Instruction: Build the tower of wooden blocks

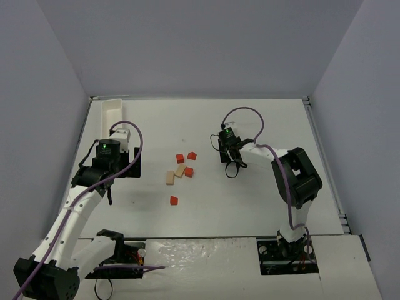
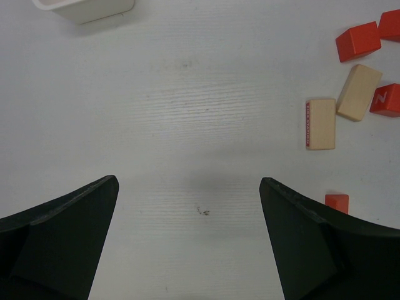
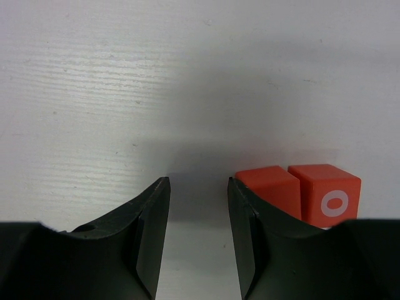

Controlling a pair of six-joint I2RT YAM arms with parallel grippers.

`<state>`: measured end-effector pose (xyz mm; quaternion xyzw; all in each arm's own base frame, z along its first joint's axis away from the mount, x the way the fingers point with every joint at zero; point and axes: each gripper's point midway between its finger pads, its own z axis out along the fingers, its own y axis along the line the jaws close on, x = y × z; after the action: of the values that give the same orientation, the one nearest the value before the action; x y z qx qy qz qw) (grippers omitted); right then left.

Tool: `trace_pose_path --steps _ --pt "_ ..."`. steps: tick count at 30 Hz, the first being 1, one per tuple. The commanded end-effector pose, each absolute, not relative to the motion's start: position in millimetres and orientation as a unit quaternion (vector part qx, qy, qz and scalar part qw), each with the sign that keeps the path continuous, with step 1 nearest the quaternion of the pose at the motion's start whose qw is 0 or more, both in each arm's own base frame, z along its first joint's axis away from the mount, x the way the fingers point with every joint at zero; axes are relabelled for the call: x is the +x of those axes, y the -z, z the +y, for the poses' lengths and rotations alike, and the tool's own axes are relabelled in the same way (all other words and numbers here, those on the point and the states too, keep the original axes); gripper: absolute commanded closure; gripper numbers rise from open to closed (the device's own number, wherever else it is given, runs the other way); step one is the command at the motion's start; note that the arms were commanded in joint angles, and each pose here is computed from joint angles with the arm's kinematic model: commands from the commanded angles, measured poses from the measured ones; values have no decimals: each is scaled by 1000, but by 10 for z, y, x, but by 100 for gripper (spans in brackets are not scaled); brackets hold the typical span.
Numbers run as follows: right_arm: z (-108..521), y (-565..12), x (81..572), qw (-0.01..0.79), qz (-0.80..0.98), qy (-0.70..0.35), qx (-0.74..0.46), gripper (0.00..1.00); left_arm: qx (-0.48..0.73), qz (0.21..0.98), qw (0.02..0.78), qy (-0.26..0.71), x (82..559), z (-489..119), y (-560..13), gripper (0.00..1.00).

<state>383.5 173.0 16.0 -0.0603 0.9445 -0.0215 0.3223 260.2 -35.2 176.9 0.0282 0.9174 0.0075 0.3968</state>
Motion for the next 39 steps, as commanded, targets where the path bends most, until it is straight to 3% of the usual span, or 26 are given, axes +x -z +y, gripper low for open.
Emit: trace_pose_path --steps 1,28,39 --pt "1753 -346 4082 363 931 24 -26 61 31 903 428 2 2734 -396 -1939 5" --pt "1683 -394 4116 369 929 26 -11 61 31 904 427 1 2733 -395 -1933 5" --pt "2117 -1103 4044 425 901 -47 -75 60 31 904 427 2 2735 -399 -1935 5"
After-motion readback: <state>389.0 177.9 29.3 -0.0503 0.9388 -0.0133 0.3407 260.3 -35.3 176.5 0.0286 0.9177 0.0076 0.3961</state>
